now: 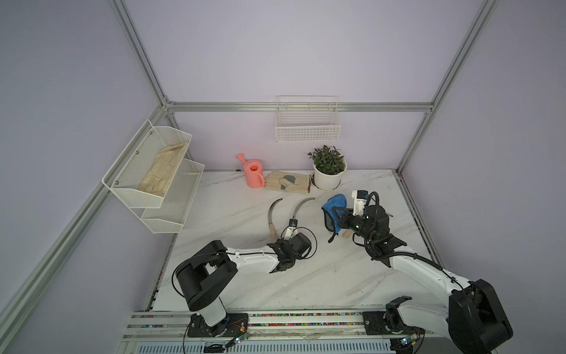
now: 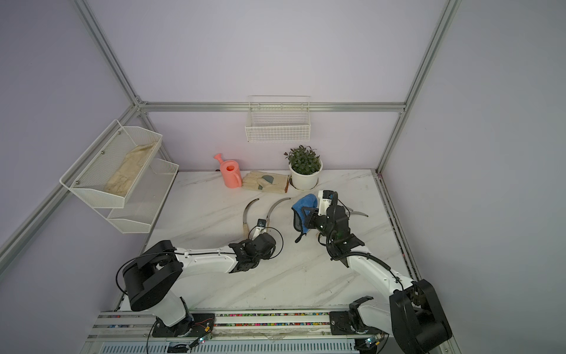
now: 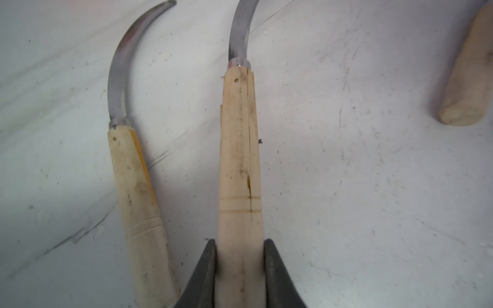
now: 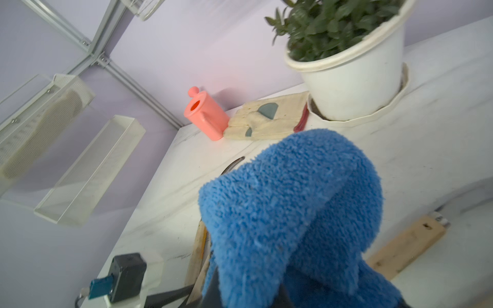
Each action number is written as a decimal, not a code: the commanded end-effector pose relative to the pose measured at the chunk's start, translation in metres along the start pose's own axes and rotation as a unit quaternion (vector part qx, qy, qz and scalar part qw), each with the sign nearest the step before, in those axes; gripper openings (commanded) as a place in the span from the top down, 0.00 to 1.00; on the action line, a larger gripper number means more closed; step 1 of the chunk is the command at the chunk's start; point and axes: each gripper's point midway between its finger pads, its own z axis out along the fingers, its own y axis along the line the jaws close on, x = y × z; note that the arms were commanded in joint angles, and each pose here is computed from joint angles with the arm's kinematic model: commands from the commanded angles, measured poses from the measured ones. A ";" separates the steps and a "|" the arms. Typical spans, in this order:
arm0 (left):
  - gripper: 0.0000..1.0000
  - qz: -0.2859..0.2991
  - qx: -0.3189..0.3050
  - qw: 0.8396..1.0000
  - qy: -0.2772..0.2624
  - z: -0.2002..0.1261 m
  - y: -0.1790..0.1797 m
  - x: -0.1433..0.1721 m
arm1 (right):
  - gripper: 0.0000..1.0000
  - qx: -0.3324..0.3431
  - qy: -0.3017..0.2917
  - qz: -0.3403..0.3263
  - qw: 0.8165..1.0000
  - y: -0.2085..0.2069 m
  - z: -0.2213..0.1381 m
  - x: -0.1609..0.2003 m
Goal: Wipe small sickles with rags
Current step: Pick up the small sickle from the center of the board, then wipe the small sickle.
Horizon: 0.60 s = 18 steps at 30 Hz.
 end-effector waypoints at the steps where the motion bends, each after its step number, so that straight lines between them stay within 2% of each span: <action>1: 1.00 0.034 0.047 0.995 -0.076 -0.016 -0.013 -0.039 | 1.00 -0.044 -0.021 -0.039 0.998 0.049 -0.008 -0.020; 5: 1.00 0.060 0.082 0.986 -0.131 -0.025 -0.020 -0.056 | 1.00 -0.087 0.003 -0.057 0.995 0.084 -0.004 -0.008; 10: 1.00 0.093 0.092 0.972 -0.197 -0.032 -0.022 -0.071 | 1.00 -0.113 0.030 -0.067 0.991 0.105 0.018 0.013; 14: 1.00 0.105 0.078 0.966 -0.223 -0.036 -0.014 -0.078 | 1.00 -0.085 0.057 -0.062 0.993 0.090 0.049 0.031; 18: 1.00 0.103 0.108 0.956 -0.252 -0.050 -0.009 -0.080 | 1.00 -0.059 0.070 -0.058 0.994 0.073 0.072 0.041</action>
